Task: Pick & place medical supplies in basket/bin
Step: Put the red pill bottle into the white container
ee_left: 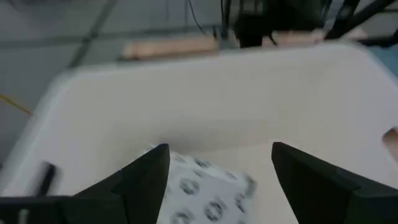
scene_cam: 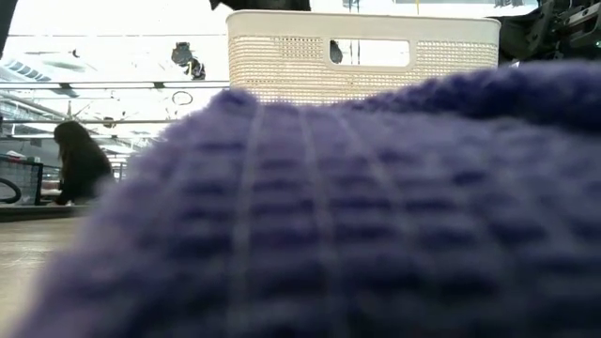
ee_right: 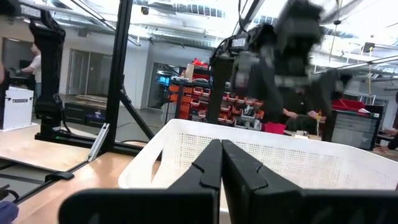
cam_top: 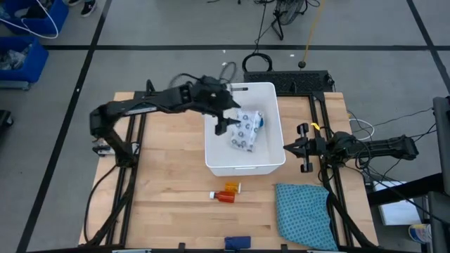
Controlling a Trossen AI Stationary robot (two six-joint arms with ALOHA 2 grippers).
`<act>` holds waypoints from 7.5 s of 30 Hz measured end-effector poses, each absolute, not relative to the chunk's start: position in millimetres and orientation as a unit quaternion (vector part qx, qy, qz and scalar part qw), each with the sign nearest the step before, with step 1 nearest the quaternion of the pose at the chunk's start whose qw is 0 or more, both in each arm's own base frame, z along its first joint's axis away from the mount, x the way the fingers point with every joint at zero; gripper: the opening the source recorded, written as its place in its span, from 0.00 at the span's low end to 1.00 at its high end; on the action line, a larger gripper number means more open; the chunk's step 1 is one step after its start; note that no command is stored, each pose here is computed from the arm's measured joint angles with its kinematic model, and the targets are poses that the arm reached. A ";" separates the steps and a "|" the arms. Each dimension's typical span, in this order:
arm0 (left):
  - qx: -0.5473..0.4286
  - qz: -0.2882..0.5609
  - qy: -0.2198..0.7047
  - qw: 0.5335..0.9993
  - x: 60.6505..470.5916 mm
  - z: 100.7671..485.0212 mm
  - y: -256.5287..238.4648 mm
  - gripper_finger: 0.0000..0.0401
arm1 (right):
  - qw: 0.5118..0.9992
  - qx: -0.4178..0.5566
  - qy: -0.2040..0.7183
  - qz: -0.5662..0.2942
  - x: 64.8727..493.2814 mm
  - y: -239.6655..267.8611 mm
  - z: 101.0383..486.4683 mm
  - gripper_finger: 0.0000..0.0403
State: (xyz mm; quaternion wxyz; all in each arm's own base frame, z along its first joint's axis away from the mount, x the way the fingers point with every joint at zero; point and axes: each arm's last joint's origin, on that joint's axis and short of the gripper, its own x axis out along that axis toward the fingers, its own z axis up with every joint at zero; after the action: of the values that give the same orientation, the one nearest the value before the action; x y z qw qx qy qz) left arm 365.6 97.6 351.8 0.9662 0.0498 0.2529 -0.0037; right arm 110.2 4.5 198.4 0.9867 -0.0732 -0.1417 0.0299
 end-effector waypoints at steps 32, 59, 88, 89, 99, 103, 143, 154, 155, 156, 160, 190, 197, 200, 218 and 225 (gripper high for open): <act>0.066 -0.006 -0.025 0.997 192.5 251.5 5.4 0.01 | 0.986 -0.076 -0.142 0.029 110.1 4.4 198.5 0.00; 0.113 -0.025 -0.011 0.993 169.4 187.7 3.2 0.00 | 0.982 -0.113 -0.149 0.020 109.8 4.3 199.7 0.00; 0.088 -0.098 0.018 0.991 179.9 197.0 -28.7 0.01 | 0.982 -0.114 -0.150 0.020 109.7 4.2 199.9 0.00; 0.090 -0.100 0.035 0.990 184.8 200.3 -37.2 0.01 | 0.982 -0.114 -0.150 0.020 109.7 4.2 199.9 0.00; 0.169 -0.120 0.172 0.963 237.0 198.9 -132.3 0.05 | 0.982 -0.112 -0.150 0.020 109.7 4.2 199.8 0.00; 0.146 -0.093 0.213 0.962 255.6 196.3 -141.6 0.11 | 0.984 -0.097 -0.150 0.023 109.7 4.3 199.9 0.00; 0.043 -0.081 0.430 0.898 341.9 140.1 -153.1 0.81 | 0.987 -0.073 -0.142 0.029 110.1 4.4 198.5 0.00; 0.026 -0.081 0.438 0.895 349.8 112.5 -156.8 0.81 | 0.987 -0.073 -0.144 0.029 110.0 4.4 198.8 0.00; 0.025 -0.083 0.438 0.895 349.7 112.5 -156.8 0.81 | 0.986 -0.073 -0.144 0.029 110.0 4.4 198.9 0.00; 0.025 -0.085 0.439 0.894 349.5 112.8 -156.9 0.79 | 0.986 -0.073 -0.144 0.029 110.0 4.4 198.9 0.00; 0.025 -0.107 0.438 0.892 349.5 114.8 -157.5 0.67 | 0.986 -0.073 -0.144 0.029 110.0 4.4 198.9 0.00; 0.095 -0.177 0.298 0.933 275.4 279.9 -142.7 0.48 | 0.986 -0.072 -0.145 0.029 109.9 4.4 199.1 0.00; 0.155 -0.128 0.260 0.945 227.0 326.1 -116.7 0.49 | 0.986 -0.072 -0.145 0.029 109.9 4.4 199.1 0.00; 0.164 -0.100 0.248 0.949 208.2 340.5 -101.7 0.47 | 0.986 -0.072 -0.145 0.029 110.0 4.4 199.0 0.00; 0.149 0.000 0.134 0.980 140.6 299.7 -28.6 0.49 | 0.988 -0.062 -0.140 0.030 110.2 4.4 198.1 0.00; 0.147 0.051 0.090 0.984 139.1 295.7 -15.6 0.50 | 0.987 -0.066 -0.140 0.030 110.2 4.4 198.2 0.00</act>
State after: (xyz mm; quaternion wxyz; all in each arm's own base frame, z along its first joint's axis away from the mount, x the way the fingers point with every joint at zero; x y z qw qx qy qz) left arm 139.1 -15.6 295.7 0.9837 0.1472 0.0901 0.0513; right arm 110.2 4.4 198.2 0.9875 -0.0656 -0.1402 0.0300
